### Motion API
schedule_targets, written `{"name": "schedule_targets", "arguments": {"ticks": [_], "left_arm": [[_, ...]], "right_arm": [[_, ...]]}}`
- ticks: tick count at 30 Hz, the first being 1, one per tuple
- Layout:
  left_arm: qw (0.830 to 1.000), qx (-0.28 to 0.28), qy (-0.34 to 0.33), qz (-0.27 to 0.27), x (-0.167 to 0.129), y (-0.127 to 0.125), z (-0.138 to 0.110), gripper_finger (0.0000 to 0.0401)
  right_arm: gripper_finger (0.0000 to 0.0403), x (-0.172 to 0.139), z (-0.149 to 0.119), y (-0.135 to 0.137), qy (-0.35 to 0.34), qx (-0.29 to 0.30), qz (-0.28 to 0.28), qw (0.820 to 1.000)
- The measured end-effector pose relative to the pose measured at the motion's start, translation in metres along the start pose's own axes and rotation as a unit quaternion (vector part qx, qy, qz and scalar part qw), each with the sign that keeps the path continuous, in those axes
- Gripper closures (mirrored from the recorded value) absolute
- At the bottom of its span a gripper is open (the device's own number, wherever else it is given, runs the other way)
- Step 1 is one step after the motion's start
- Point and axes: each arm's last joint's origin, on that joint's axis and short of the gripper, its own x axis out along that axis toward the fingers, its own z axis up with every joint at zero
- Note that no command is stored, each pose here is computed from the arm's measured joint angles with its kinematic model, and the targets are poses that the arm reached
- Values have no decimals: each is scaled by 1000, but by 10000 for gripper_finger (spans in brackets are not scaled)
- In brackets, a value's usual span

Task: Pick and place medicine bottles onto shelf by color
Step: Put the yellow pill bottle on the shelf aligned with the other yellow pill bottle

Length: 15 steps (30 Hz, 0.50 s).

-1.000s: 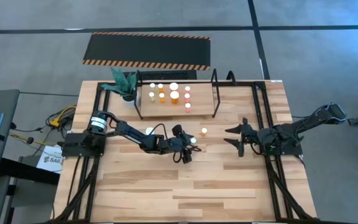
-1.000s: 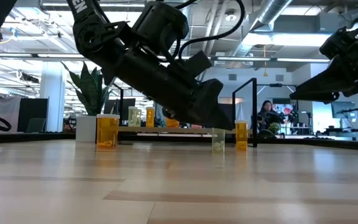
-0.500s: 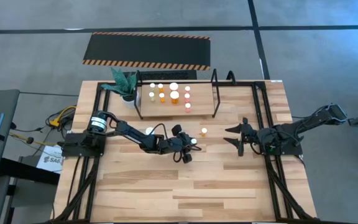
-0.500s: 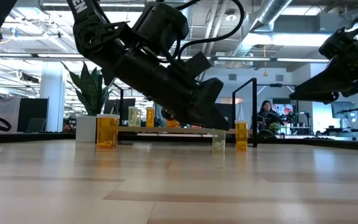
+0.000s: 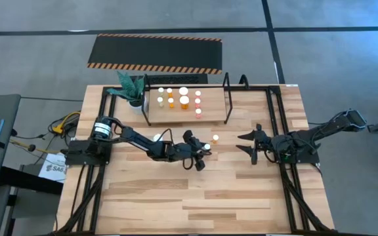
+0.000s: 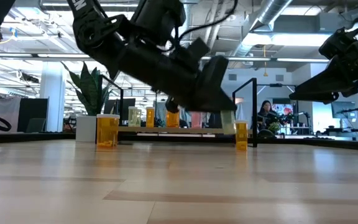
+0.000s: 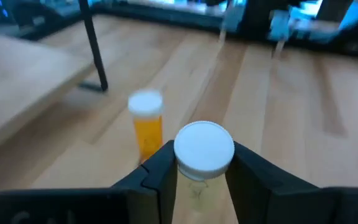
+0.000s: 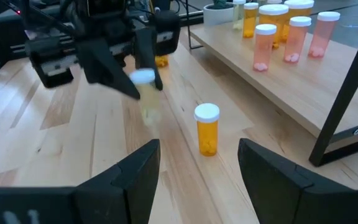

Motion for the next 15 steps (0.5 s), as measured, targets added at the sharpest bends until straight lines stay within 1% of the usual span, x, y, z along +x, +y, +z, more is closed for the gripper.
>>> {"name": "schedule_targets", "arguments": {"ticks": [3,6,11,14,15], "left_arm": [[1000,-9,-17,1,-3,4,13,295],[1000,-10,-26,10,-8,13,30,296],[999,6,12,47,-23,41,57,294],[997,-4,25,72,-29,59,67,294],[997,-9,20,79,-32,66,69,294]], "right_arm": [[163,0,0,0,0,0,0,1000],[163,0,0,0,0,0,0,1000],[163,0,0,0,0,0,0,1000],[163,0,0,0,0,0,0,1000],[163,0,0,0,0,0,0,1000]]}}
